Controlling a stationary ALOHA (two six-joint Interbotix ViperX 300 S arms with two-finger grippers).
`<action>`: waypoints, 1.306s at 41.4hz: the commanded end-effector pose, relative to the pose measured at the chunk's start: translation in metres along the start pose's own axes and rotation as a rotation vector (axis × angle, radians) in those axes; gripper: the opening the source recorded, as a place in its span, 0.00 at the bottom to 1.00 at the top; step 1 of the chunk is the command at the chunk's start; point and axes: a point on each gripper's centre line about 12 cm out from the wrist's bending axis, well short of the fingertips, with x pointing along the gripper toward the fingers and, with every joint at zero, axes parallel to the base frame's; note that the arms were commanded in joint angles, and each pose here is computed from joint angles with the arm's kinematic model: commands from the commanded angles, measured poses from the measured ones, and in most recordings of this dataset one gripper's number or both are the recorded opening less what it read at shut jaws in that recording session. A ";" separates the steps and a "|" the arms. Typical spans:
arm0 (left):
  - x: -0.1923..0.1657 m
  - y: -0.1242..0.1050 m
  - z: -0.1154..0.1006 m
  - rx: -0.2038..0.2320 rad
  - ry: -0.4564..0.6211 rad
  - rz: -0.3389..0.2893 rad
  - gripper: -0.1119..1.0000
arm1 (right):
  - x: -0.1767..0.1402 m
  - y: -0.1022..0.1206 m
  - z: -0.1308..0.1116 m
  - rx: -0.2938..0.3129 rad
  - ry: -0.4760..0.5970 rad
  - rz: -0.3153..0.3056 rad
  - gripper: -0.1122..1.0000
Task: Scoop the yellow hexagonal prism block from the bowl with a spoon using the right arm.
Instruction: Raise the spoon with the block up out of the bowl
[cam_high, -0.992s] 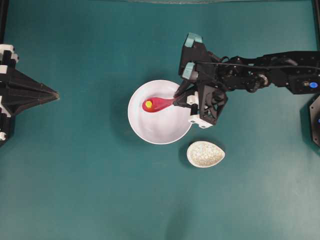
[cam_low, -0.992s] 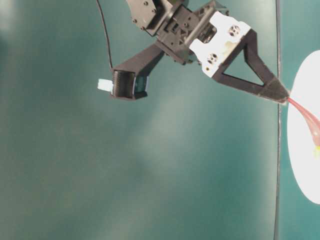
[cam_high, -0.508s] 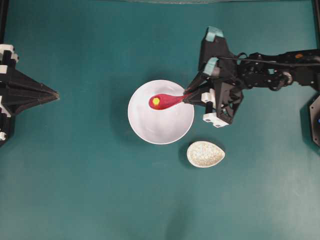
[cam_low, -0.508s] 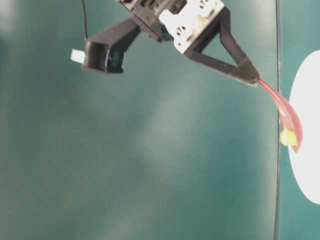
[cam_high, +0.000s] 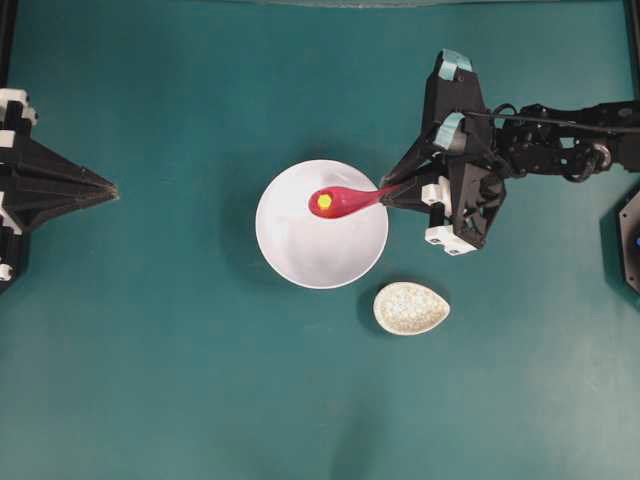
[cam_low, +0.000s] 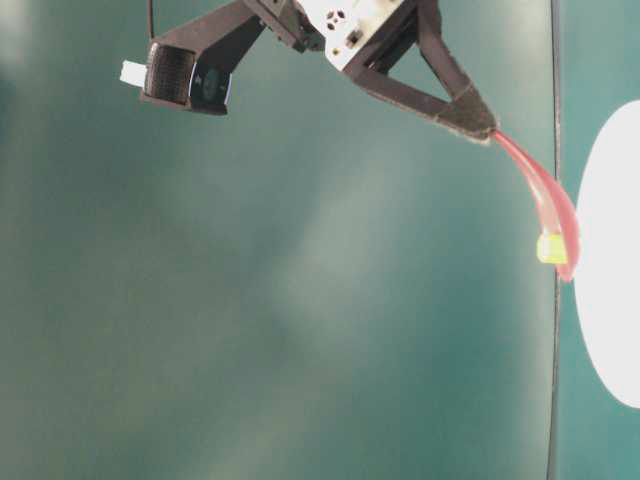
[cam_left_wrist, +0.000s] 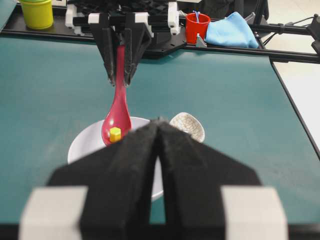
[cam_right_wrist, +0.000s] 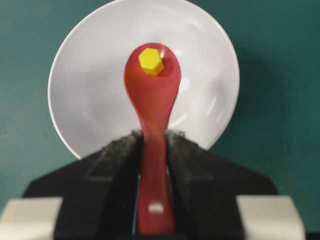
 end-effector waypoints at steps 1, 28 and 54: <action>0.002 -0.001 0.011 0.002 -0.031 -0.001 0.11 | -0.008 0.001 0.012 -0.001 -0.048 0.001 0.30; 0.002 0.000 0.012 0.000 -0.034 0.000 0.11 | -0.037 0.010 0.048 -0.067 -0.157 0.018 0.31; 0.001 0.000 0.014 -0.014 -0.041 0.000 0.11 | -0.061 0.018 0.068 -0.092 -0.204 0.042 0.30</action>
